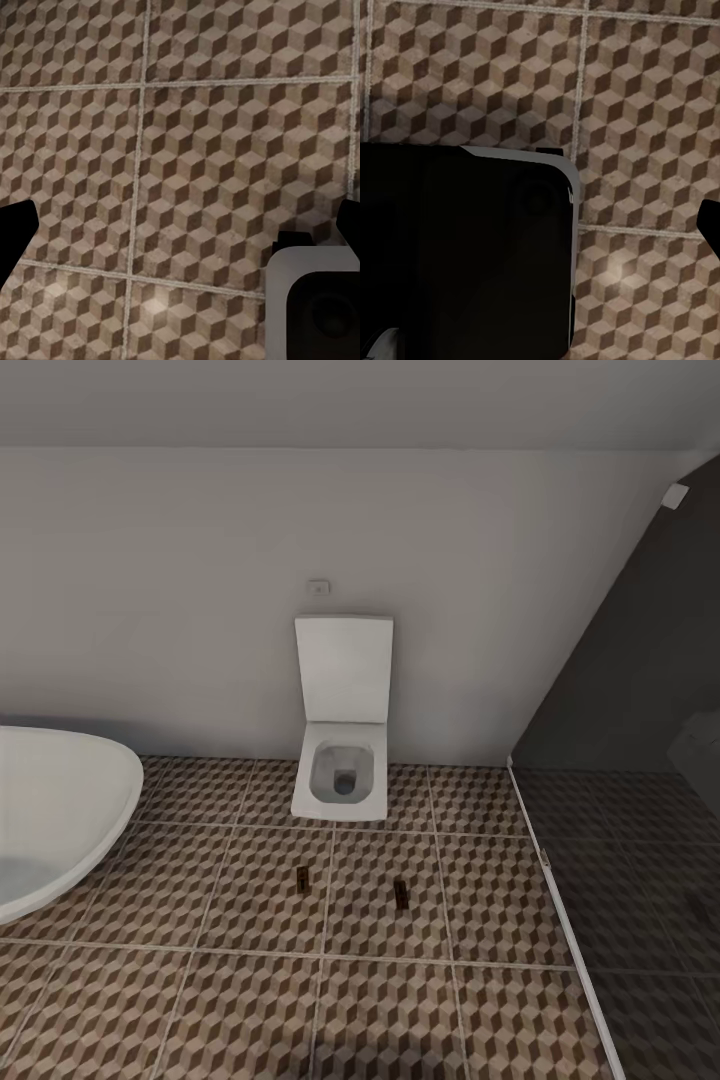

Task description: Take the four mousetraps from the cabinet in the bathroom and place them on the bathroom floor. Make sure all four end up on the same floor surface, and ensure that at least two of them are either under or directly next to the same bathroom sink.

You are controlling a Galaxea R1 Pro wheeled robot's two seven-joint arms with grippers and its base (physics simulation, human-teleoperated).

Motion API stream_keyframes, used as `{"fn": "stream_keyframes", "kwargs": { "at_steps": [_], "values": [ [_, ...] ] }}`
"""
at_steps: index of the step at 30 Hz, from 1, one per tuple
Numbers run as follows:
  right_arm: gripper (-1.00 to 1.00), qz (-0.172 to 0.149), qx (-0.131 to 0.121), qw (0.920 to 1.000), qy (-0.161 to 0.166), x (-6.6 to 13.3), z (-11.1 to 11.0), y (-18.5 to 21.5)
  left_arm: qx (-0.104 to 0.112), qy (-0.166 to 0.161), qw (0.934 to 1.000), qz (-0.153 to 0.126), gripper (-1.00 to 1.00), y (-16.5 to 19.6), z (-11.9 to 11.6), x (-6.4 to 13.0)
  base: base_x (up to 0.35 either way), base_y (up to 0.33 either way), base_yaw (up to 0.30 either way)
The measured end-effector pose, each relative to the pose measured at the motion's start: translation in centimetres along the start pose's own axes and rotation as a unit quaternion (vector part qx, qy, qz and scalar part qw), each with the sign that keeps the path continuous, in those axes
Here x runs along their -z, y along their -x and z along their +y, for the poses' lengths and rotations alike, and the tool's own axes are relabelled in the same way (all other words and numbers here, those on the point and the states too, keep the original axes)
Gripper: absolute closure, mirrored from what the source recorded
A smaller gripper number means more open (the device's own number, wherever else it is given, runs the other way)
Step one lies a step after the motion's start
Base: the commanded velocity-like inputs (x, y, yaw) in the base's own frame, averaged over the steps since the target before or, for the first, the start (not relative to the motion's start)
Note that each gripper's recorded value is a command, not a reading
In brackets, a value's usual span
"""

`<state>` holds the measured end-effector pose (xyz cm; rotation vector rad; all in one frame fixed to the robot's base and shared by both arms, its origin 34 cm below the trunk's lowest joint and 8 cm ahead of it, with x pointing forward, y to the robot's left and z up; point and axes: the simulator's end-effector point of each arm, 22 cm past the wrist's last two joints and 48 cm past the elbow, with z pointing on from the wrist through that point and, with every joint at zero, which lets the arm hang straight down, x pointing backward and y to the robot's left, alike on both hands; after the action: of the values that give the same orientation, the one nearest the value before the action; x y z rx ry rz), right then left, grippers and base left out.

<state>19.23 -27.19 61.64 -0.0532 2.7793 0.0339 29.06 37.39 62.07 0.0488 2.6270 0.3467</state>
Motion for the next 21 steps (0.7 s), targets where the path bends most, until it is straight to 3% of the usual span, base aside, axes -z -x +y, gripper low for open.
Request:
{"fn": "stream_keyframes", "kwargs": {
  "at_steps": [21],
  "values": [
    [-1.0,0.0,0.0,1.0,0.0,0.0,0.0,0.0,0.0,0.0,1.0,0.0,-1.0,0.0,0.0,0.0,0.0,0.0,0.0]
  ]
}}
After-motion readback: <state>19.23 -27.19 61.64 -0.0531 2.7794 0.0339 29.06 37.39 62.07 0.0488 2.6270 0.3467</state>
